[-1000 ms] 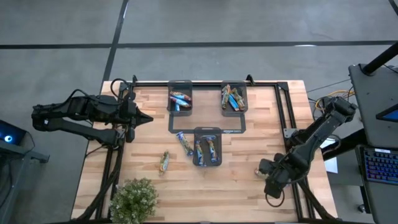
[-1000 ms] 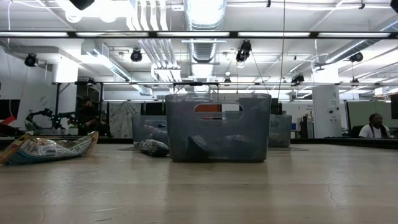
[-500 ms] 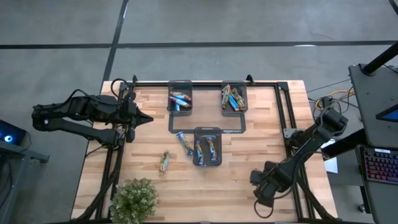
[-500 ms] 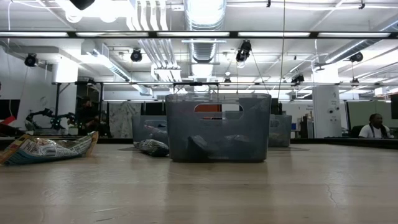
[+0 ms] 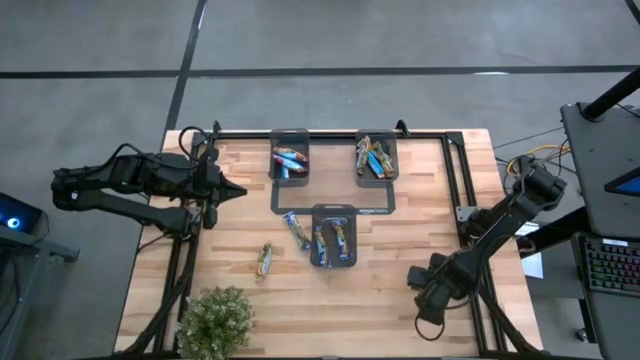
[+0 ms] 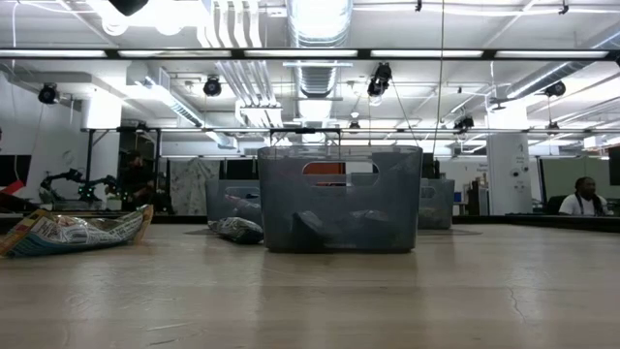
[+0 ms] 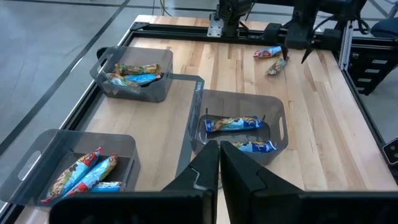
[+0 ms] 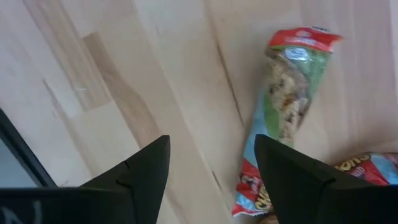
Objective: Pick and place Granola Bars by type
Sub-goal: Put the red granola bar into the left black bin
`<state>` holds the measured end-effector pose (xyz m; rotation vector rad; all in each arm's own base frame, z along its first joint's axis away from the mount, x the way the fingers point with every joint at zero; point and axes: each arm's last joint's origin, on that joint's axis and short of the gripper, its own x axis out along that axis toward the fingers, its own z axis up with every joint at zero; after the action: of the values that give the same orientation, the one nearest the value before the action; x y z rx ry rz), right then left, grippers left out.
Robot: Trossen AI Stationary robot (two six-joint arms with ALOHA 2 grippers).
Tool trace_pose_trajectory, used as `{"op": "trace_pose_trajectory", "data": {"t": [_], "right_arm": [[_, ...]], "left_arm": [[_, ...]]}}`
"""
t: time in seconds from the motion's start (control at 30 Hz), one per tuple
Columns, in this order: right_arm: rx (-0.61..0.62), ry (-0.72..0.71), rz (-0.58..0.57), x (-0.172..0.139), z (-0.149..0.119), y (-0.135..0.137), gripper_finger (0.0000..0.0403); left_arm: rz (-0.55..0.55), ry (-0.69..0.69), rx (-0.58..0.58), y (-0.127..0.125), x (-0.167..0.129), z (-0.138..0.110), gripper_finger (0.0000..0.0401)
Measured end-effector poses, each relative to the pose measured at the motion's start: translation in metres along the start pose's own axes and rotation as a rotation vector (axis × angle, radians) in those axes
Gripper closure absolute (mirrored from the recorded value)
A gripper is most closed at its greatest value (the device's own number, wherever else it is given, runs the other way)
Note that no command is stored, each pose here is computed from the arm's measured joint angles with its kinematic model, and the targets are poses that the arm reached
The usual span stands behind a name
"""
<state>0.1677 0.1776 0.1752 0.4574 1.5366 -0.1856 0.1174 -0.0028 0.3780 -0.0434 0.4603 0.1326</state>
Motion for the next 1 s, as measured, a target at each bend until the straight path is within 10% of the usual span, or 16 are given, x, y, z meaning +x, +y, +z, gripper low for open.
{"op": "trace_pose_trajectory", "data": {"t": [1.0], "right_arm": [[0.101,-0.015,0.053,0.026,-0.013,-0.044,0.0177]], "left_arm": [[0.0,0.0,-0.001,0.0,0.0,0.0,0.0401]]}}
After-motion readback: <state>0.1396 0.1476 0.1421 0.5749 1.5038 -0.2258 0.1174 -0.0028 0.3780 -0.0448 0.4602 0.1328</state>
